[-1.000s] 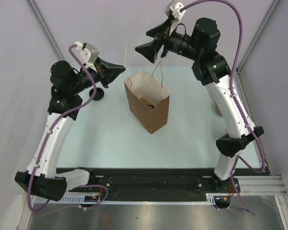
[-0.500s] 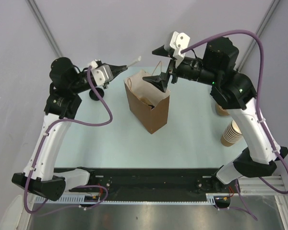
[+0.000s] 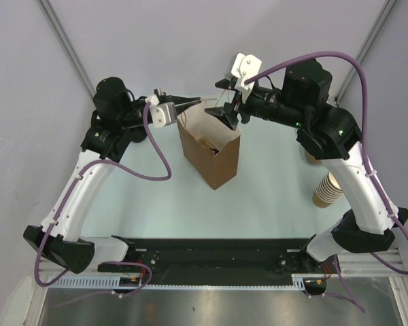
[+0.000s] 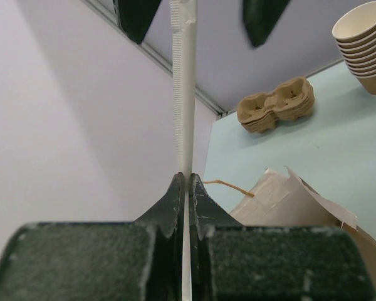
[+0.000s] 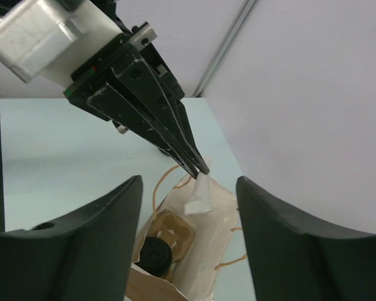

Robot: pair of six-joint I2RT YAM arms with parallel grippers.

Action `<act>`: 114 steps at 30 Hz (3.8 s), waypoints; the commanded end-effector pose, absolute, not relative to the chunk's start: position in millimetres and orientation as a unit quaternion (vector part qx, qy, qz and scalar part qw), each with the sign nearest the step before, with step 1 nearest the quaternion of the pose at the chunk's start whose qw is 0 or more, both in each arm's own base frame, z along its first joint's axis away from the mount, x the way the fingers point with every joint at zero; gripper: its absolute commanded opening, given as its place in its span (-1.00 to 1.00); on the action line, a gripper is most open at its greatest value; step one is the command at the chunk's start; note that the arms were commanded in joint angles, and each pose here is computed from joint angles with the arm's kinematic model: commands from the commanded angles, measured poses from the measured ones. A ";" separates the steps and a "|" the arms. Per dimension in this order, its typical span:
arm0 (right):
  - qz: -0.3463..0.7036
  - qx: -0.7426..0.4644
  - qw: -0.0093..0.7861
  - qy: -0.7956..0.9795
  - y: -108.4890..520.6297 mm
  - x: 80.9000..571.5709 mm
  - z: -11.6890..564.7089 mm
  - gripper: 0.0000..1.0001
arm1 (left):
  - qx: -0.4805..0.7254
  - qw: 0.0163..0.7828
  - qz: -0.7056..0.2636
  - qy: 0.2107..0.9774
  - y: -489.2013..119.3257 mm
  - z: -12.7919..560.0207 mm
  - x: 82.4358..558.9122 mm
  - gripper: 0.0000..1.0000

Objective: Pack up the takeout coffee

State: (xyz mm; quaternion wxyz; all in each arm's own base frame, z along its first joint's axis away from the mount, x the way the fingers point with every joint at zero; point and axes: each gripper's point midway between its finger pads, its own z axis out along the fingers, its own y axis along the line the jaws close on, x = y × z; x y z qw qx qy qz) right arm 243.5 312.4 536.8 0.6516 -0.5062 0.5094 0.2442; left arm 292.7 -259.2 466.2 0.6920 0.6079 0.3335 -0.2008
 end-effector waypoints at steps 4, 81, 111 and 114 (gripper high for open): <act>0.212 -0.501 0.644 0.537 302.4 252.5 520.5 -0.01 | 0.626 0.703 -0.198 0.273 -263.0 484.2 268.5 -1.00; 0.281 -0.407 0.595 0.634 329.3 324.6 410.2 0.86 | 0.313 0.707 -0.264 0.577 -154.6 495.4 363.1 0.99; 0.179 -0.100 0.524 0.827 93.4 392.7 343.2 0.99 | 0.146 0.357 -0.195 0.902 -56.6 283.3 385.0 0.99; 0.177 -0.084 0.485 0.852 82.5 373.8 302.8 0.99 | 0.147 0.346 -0.168 0.911 -47.8 245.1 371.6 0.99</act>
